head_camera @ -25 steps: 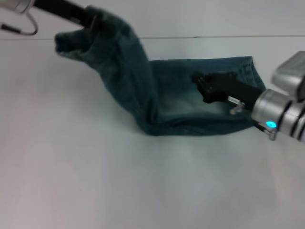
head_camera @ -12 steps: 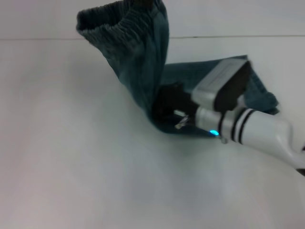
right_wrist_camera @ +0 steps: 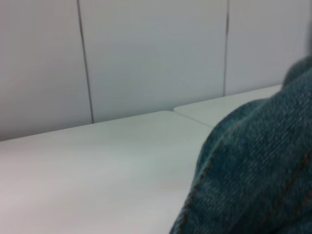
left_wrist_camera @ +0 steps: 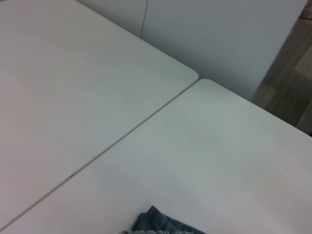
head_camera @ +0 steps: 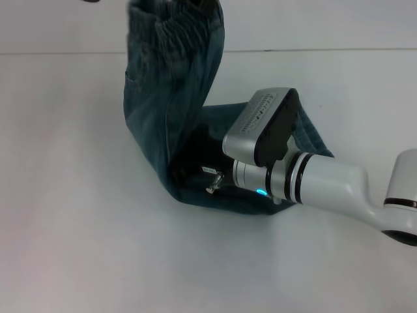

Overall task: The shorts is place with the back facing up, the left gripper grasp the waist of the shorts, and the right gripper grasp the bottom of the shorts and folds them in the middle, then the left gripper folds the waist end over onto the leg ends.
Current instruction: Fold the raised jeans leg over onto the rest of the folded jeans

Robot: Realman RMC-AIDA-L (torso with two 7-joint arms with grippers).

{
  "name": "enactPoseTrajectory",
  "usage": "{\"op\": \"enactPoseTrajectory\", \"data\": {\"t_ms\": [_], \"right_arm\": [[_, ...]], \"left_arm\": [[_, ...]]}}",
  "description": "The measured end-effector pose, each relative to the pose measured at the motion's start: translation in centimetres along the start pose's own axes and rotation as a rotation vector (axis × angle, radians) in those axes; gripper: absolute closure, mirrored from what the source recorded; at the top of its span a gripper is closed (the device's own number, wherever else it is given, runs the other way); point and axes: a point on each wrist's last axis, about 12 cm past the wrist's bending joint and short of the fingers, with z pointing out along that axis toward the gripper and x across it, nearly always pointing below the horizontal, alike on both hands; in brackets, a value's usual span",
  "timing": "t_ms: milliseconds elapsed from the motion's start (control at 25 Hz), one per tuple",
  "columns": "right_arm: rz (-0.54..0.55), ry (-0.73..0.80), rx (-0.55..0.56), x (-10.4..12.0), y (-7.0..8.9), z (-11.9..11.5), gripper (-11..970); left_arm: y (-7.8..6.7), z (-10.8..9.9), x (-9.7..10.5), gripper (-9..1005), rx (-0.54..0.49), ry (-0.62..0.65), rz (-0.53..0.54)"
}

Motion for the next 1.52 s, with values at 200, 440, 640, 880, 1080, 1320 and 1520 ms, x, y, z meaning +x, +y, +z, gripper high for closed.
{"op": "enactPoseTrajectory", "data": {"t_ms": [200,440,640,880,1080,1320,1520], "right_arm": [[0.032,0.002,0.021,1.1,-0.1,-0.8,927],[0.081,-0.018,0.113,3.6,-1.6,-3.8,927],[0.149,-0.087,0.286,4.9,-5.2,-7.6,926],[0.263,-0.299,0.569,4.6,-9.9,-13.1,926],[0.319,-0.409,0.642,4.2,-10.9,-15.0,927],[0.339,-0.431,0.662,4.5,-10.9,-15.5,913],[0.349,-0.430,0.645,4.6,-10.5,-15.3,901]], "left_arm": [[0.0,0.7,0.8,894,0.012,0.003,-0.011],[-0.6,2.3,1.5,894,0.041,-0.004,0.007],[-1.3,4.7,1.9,895,0.070,0.006,0.028],[-2.9,8.5,2.1,897,0.057,0.041,0.092],[-3.8,11.9,2.6,896,0.077,0.037,0.083],[-4.5,14.4,3.8,825,0.089,-0.019,0.049],[-3.9,14.2,4.9,703,0.118,-0.100,-0.002]]}}
